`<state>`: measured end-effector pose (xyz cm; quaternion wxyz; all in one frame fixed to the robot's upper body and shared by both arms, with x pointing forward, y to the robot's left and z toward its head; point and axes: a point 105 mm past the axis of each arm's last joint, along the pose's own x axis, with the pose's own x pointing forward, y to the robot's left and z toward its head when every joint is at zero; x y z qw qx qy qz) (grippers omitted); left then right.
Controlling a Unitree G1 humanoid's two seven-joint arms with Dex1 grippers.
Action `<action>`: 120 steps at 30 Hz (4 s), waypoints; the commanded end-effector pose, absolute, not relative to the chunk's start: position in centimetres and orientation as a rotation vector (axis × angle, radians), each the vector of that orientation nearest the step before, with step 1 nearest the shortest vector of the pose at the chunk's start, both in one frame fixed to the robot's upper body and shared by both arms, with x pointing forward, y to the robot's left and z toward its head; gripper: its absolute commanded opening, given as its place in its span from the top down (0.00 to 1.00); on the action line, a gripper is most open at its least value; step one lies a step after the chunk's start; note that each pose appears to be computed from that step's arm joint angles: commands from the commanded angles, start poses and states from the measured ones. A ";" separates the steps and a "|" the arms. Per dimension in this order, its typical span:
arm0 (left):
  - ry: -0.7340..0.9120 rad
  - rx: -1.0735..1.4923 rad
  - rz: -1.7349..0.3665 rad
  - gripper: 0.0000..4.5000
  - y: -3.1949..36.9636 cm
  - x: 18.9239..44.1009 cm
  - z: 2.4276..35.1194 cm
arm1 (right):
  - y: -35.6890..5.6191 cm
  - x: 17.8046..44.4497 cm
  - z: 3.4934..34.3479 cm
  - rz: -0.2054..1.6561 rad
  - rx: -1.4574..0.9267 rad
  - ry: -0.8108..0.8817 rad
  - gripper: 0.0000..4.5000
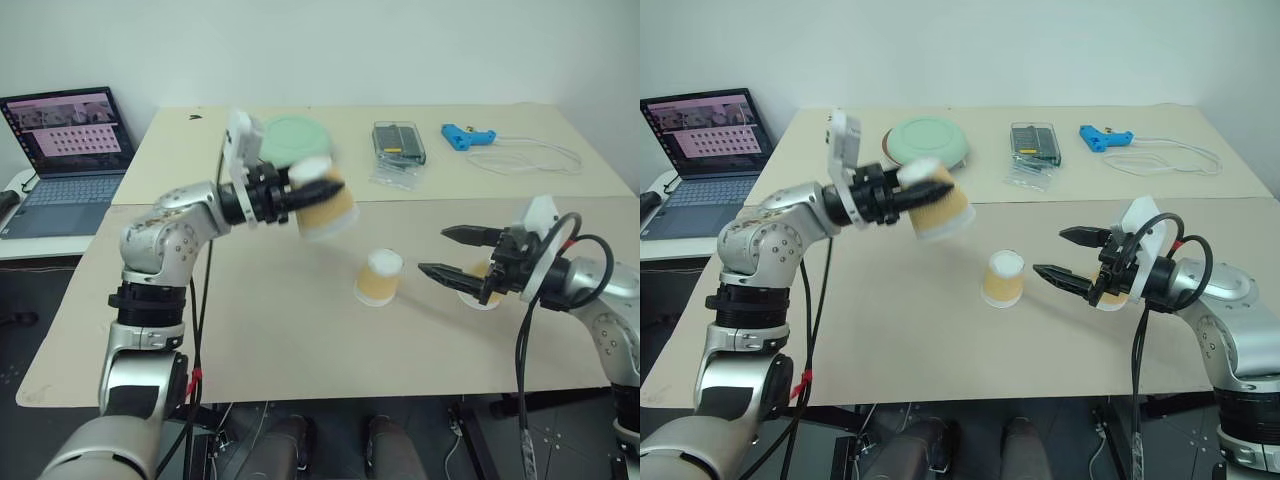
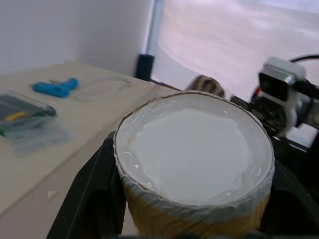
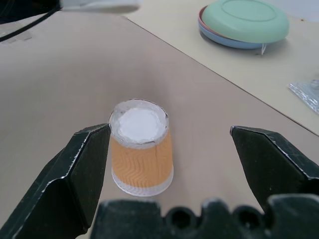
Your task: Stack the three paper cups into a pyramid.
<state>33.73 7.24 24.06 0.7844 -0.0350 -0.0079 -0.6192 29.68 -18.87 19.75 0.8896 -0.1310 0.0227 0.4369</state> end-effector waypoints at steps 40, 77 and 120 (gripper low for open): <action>0.087 0.270 -1.377 0.47 2.4 36.0 12.9 | -20.2 27.8 22.4 0.825 -0.298 -0.035 0.00; -0.065 0.227 -1.440 0.02 7.3 32.0 24.3 | -22.2 28.1 21.9 0.746 -0.304 -0.007 0.00; 0.068 0.268 -1.365 0.02 11.0 30.2 23.1 | -27.9 31.0 15.2 0.235 -0.221 0.128 0.00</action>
